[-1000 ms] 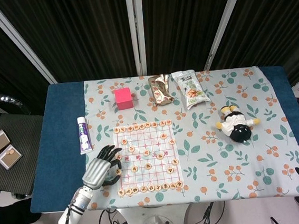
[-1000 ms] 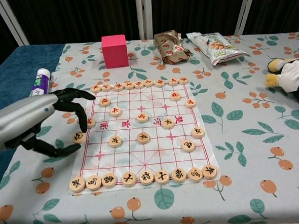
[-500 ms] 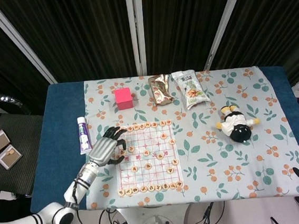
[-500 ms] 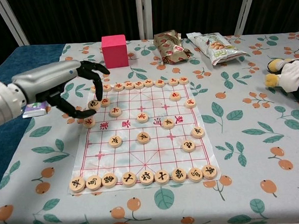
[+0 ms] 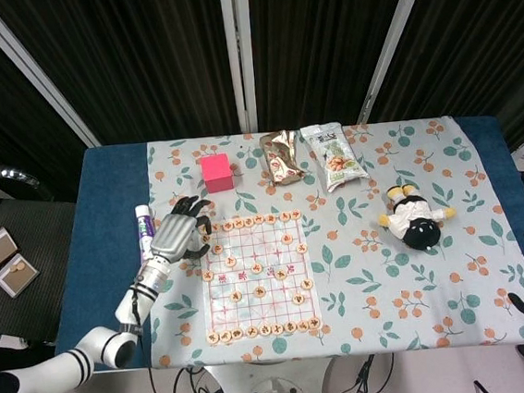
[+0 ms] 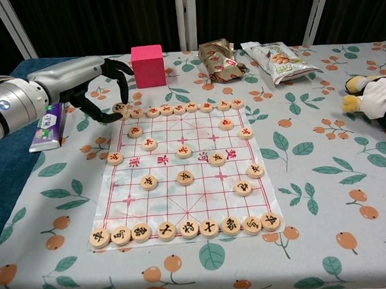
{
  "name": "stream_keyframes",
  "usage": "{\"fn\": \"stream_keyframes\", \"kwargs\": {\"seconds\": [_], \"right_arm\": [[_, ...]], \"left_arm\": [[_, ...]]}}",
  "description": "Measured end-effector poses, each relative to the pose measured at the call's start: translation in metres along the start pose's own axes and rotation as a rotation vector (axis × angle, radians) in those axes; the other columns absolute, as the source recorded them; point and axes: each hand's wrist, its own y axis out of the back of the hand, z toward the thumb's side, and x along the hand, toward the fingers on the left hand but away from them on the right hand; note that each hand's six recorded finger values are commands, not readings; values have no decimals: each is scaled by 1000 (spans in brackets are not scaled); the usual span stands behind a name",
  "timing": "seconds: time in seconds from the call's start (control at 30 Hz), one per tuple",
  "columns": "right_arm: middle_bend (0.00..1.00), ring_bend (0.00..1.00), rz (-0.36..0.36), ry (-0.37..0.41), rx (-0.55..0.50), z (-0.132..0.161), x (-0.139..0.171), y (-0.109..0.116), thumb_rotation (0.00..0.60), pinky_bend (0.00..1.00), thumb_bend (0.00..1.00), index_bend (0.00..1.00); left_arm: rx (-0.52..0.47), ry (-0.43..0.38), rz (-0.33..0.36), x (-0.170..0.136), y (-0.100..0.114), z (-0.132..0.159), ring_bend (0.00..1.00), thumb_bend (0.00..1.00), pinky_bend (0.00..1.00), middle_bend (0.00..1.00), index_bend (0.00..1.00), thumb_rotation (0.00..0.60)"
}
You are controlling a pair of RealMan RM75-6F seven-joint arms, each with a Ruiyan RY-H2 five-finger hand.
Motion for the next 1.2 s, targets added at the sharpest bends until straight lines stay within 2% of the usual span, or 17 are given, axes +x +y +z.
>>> {"fn": "stream_keyframes", "kwargs": {"seconds": [0.53, 0.9, 1.2], "right_arm": [[0, 0, 3, -1, 2, 5, -1, 1, 600, 0, 103, 0], [0, 0, 12, -16, 9, 3, -1, 0, 600, 0, 106, 0], [0, 0, 9, -23, 11, 0, -1, 3, 600, 0, 107, 0]], "left_arm": [[-60, 75, 5, 28, -11, -29, 0, 292, 52, 105, 517, 600], [-107, 67, 5, 32, -15, -29, 0, 285, 50, 105, 510, 600], [-108, 79, 0, 35, -21, -31, 0, 284, 50, 105, 503, 600]]}}
